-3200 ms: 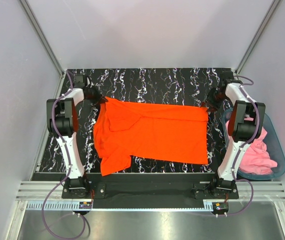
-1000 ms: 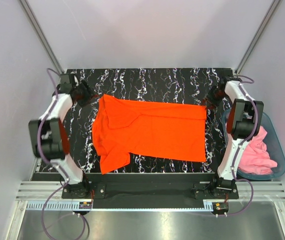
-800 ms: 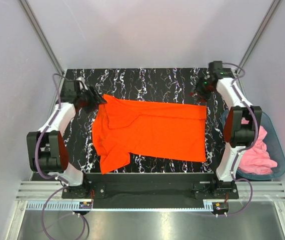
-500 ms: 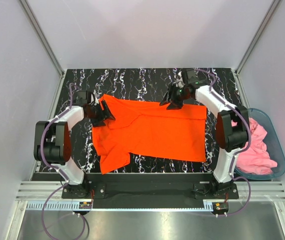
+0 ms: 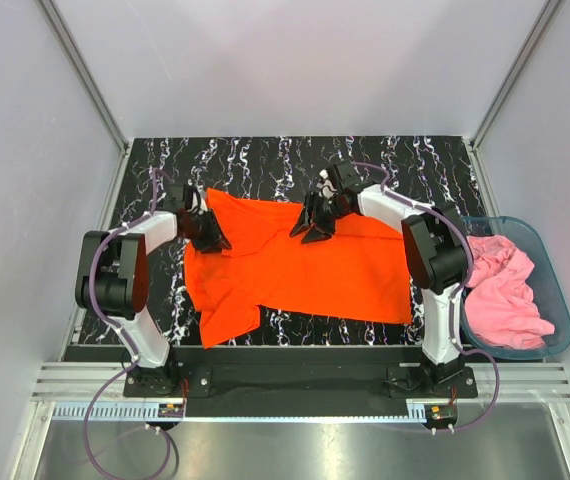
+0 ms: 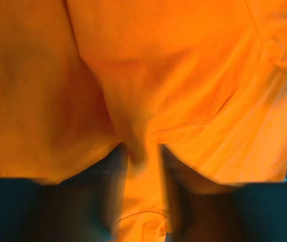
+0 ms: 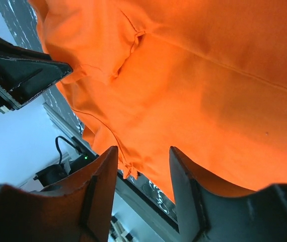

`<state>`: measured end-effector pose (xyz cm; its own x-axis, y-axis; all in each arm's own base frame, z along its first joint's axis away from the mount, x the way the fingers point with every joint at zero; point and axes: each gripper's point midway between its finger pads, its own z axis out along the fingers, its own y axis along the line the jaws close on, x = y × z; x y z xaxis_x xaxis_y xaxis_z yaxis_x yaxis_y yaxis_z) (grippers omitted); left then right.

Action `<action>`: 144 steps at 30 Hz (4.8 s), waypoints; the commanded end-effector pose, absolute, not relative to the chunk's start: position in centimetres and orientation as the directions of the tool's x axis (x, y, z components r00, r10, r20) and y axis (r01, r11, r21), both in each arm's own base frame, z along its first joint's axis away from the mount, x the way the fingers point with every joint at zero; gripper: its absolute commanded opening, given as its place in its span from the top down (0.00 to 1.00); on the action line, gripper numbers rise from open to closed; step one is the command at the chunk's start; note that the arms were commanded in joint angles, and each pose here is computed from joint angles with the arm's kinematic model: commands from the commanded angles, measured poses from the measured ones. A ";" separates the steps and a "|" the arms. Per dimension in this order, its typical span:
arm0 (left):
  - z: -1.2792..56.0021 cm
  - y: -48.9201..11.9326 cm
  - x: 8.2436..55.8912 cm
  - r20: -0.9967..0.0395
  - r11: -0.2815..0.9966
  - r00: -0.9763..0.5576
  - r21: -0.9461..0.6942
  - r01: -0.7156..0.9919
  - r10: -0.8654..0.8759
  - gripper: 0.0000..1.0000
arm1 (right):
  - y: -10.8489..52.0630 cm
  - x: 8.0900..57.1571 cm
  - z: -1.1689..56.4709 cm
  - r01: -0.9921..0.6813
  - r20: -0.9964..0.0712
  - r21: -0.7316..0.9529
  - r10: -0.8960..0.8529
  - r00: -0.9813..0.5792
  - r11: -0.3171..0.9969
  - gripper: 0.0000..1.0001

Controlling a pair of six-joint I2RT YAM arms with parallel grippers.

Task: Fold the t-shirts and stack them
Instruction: Fold the tshirt

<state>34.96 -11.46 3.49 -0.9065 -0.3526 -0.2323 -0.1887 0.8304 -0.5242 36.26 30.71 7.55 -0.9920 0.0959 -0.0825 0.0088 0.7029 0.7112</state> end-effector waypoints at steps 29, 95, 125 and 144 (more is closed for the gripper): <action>9.7 -12.9 46.5 -0.425 0.747 -0.770 -0.657 -0.099 -0.476 1.00 | 39.9 39.9 4.9 0.139 -0.003 0.827 0.250 -0.968 0.545 0.76; 7.2 -11.8 36.2 -0.251 0.753 -0.852 -0.619 -0.225 -0.460 0.98 | 40.2 35.1 8.6 0.159 0.157 0.870 0.045 -0.987 0.467 1.00; 5.9 -8.5 31.3 -0.230 0.782 -0.831 -0.528 -0.331 -0.507 0.73 | 39.0 34.8 6.1 0.186 0.242 0.856 -0.055 -0.969 0.483 0.89; 10.6 -4.4 50.8 -0.467 0.824 -0.756 -0.542 -0.167 -0.460 0.41 | 23.9 36.1 10.3 0.169 0.092 0.763 0.153 -0.984 0.625 0.55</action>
